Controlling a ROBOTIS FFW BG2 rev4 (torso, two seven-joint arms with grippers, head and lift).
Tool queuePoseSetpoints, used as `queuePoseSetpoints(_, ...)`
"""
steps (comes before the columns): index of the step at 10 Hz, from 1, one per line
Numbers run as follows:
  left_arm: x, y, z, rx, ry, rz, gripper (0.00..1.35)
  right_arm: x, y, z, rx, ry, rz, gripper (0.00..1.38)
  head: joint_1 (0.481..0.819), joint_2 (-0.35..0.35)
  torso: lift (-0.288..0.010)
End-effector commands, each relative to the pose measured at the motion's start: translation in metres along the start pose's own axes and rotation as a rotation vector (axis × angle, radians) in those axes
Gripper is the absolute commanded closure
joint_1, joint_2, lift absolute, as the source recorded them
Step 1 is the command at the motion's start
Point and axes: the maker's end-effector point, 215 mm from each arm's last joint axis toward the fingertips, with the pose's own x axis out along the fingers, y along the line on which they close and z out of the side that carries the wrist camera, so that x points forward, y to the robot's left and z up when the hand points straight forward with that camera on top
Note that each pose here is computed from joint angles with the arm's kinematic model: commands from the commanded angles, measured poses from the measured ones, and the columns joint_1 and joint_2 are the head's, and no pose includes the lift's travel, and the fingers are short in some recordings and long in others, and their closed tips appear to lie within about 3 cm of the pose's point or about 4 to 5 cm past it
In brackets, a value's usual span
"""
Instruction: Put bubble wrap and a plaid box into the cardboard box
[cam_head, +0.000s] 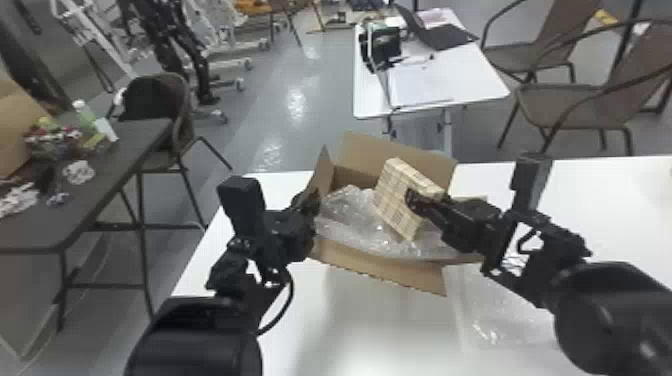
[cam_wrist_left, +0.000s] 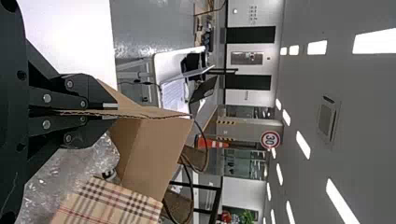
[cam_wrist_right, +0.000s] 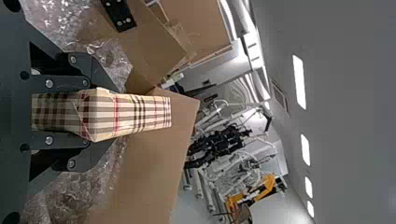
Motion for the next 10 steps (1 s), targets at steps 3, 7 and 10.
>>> queuePoseSetpoints(3,0.000,-0.001,0.000,0.000,-0.001,-0.001,1.22,0.005,-0.015,-0.044,0.031,0.117,-0.001,0.96,0.659,0.303,-0.110)
queuePoseSetpoints(7,-0.001,0.001,0.001,0.002,-0.007,0.002,1.22,0.008,0.000,-0.018,0.015,0.050,0.048,0.11,0.668,0.307,-0.110)
queuePoseSetpoints(10,-0.001,0.001,0.001,0.003,-0.007,0.002,1.22,0.009,0.018,0.020,-0.063,-0.013,0.077,0.12,0.645,0.310,-0.110)
